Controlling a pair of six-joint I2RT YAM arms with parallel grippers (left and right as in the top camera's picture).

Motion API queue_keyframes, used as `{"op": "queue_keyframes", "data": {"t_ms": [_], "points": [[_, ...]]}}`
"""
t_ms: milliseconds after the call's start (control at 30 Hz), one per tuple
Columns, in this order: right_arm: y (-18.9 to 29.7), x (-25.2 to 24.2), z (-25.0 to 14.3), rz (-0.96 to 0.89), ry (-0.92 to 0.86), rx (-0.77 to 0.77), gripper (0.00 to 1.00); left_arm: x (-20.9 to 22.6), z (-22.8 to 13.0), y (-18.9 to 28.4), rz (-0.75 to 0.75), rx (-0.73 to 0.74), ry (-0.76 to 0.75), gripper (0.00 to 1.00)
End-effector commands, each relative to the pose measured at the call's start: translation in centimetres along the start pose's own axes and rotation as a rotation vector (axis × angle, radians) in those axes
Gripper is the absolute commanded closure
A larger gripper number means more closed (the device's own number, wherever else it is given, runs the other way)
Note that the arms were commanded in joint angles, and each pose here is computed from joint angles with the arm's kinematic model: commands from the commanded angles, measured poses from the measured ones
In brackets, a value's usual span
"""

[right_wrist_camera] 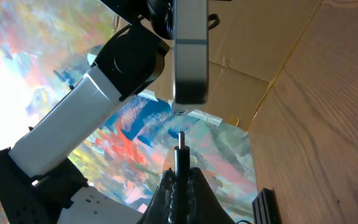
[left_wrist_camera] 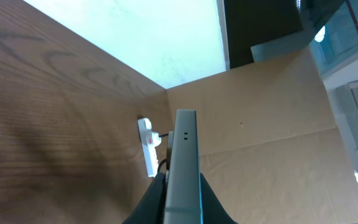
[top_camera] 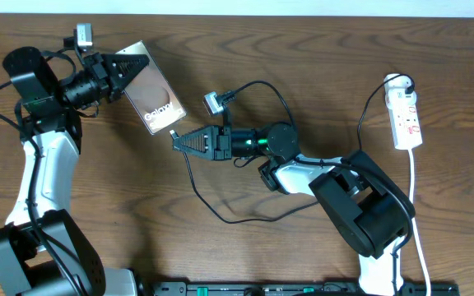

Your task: Plug charger to phone and switch on socket

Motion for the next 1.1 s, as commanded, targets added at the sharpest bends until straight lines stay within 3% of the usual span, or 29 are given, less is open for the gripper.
{"op": "queue_keyframes", "data": {"t_ms": [0,1067], "points": [[0.2,0.2,0.8,0.009,0.022,-0.029,0.99,-1.7,-0.5,0.2,-0.022,0.027,-0.029,0.93],[0.2,0.5,0.6,0.02,0.057,-0.019,0.99,-2.0,-1.7,-0.7,-0.036,0.087,-0.083,0.93]]}}
Point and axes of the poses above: each gripper's point midway between its finger pads, its own y axis back along the fingers, its own x axis along the line the jaws close on, z = x × y, the point moved 1 cm from there along y, back along the fingers, and after that the axes turned 15 degrees about y, right-handed, at the moved point
